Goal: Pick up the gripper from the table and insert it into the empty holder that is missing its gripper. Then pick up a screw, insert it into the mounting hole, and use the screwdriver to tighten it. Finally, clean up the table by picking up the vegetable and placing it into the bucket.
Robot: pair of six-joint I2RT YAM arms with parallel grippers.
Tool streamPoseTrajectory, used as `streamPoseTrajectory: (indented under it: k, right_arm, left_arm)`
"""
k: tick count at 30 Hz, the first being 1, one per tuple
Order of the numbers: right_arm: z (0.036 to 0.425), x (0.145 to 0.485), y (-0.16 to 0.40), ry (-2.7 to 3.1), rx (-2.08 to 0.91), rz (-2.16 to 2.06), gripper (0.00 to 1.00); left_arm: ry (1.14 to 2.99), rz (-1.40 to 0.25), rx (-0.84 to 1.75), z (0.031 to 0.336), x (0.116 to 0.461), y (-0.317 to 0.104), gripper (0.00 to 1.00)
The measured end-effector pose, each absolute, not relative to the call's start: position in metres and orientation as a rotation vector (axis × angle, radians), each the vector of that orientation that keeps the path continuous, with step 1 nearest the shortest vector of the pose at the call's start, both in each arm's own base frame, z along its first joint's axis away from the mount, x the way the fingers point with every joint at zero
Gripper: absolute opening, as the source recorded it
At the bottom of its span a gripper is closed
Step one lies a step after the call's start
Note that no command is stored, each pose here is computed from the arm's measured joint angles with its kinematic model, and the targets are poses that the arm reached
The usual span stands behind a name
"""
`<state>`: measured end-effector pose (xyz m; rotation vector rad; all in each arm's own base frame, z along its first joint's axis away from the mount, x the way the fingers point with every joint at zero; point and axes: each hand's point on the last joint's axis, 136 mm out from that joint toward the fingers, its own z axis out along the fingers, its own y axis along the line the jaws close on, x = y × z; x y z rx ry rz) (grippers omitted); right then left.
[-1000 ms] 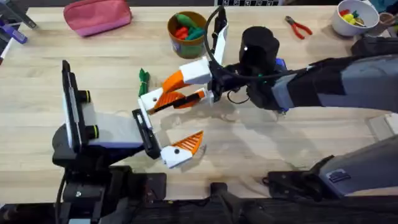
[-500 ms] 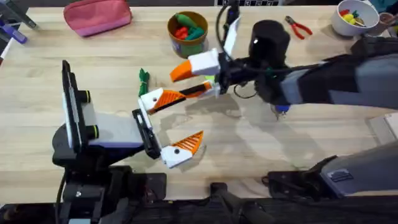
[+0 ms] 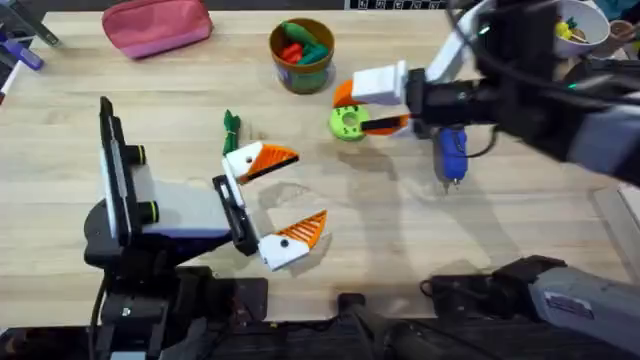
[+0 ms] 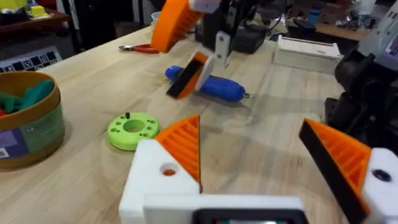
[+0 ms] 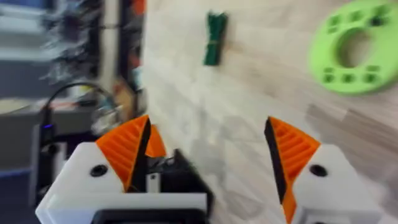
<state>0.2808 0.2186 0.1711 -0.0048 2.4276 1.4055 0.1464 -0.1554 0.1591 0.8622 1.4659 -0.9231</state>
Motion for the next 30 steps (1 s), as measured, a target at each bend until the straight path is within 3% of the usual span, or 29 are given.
streamPoseTrajectory:
  k: [13,30]
  right_arm:
    - [0.212,0.287,0.149,2.638,-0.152,0.647,0.955]
    - [0.167,0.353,0.177,2.839,-0.503,0.134,0.955]
  left_arm:
    - [1.466,-0.923,0.862,0.159,0.146,-0.155,0.986]
    - [1.466,-0.923,0.862,0.159,0.146,-0.155,0.985]
